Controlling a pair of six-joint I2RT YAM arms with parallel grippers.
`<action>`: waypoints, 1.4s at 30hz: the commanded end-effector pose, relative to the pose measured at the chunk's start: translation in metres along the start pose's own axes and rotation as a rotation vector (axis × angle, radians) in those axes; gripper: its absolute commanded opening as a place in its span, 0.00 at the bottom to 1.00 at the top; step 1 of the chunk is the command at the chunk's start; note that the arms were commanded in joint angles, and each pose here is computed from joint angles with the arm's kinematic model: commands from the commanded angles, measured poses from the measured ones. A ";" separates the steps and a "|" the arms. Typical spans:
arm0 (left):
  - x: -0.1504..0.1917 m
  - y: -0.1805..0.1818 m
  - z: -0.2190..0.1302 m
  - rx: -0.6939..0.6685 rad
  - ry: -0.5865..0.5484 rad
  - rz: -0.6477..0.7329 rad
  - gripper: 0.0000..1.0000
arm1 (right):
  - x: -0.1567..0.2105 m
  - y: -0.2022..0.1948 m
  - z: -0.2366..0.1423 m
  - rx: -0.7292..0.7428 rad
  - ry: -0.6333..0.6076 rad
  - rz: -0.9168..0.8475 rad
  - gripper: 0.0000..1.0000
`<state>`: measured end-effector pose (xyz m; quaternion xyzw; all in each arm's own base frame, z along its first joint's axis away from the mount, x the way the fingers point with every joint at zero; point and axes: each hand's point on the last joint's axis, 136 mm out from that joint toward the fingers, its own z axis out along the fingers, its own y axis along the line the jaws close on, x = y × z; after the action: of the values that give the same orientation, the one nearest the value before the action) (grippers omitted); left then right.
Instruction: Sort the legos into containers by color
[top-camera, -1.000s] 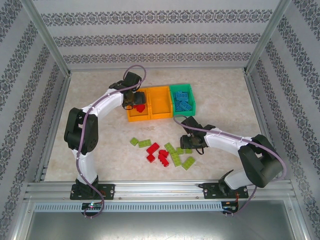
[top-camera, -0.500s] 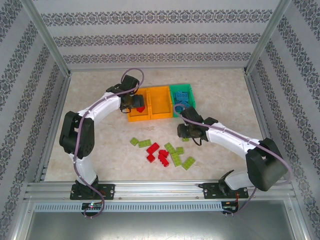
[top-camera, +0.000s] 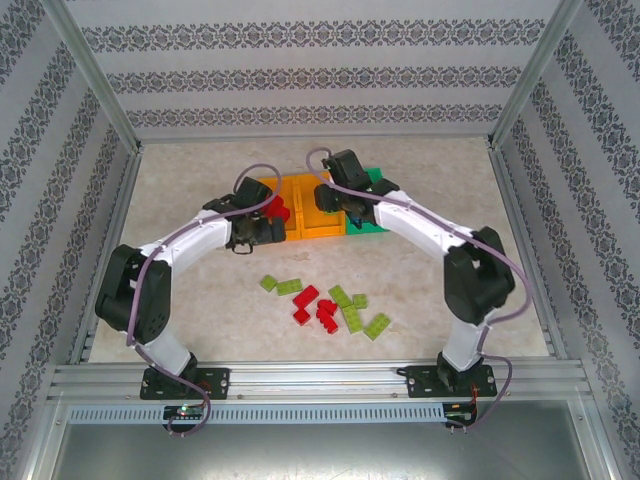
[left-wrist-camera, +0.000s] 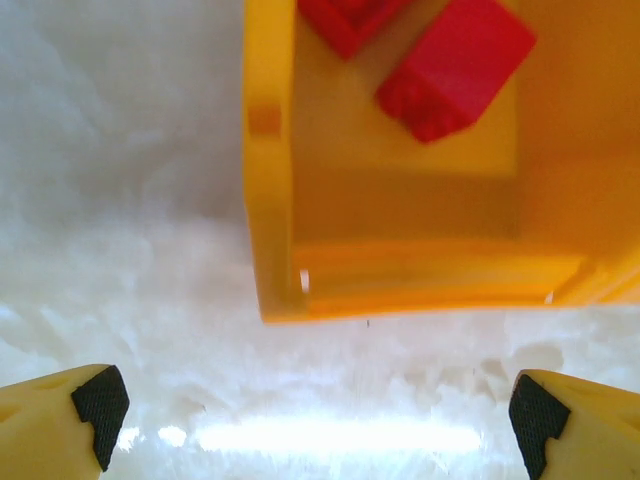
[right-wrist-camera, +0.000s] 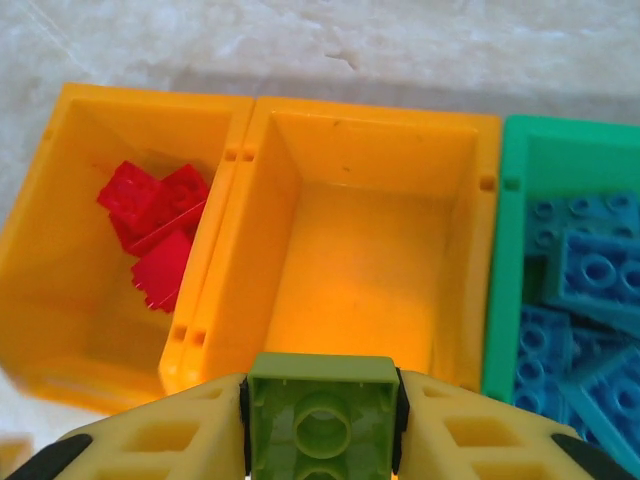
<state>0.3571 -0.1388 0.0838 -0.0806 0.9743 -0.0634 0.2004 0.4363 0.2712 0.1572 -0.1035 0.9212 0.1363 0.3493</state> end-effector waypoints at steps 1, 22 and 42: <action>0.026 -0.002 -0.004 0.002 0.045 -0.047 1.00 | -0.009 -0.005 0.023 0.020 0.017 -0.045 0.38; 0.093 -0.008 0.011 -0.004 0.225 -0.180 0.97 | -0.005 -0.005 0.058 -0.014 0.068 0.014 0.69; 0.111 -0.010 0.006 -0.001 0.299 -0.456 0.81 | -0.011 -0.027 0.014 0.021 -0.072 0.085 0.91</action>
<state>0.2660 -0.1650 0.0361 -0.2687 0.9539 -0.1208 0.0564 0.4569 0.2629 0.1357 -0.0795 0.9196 0.1439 0.3568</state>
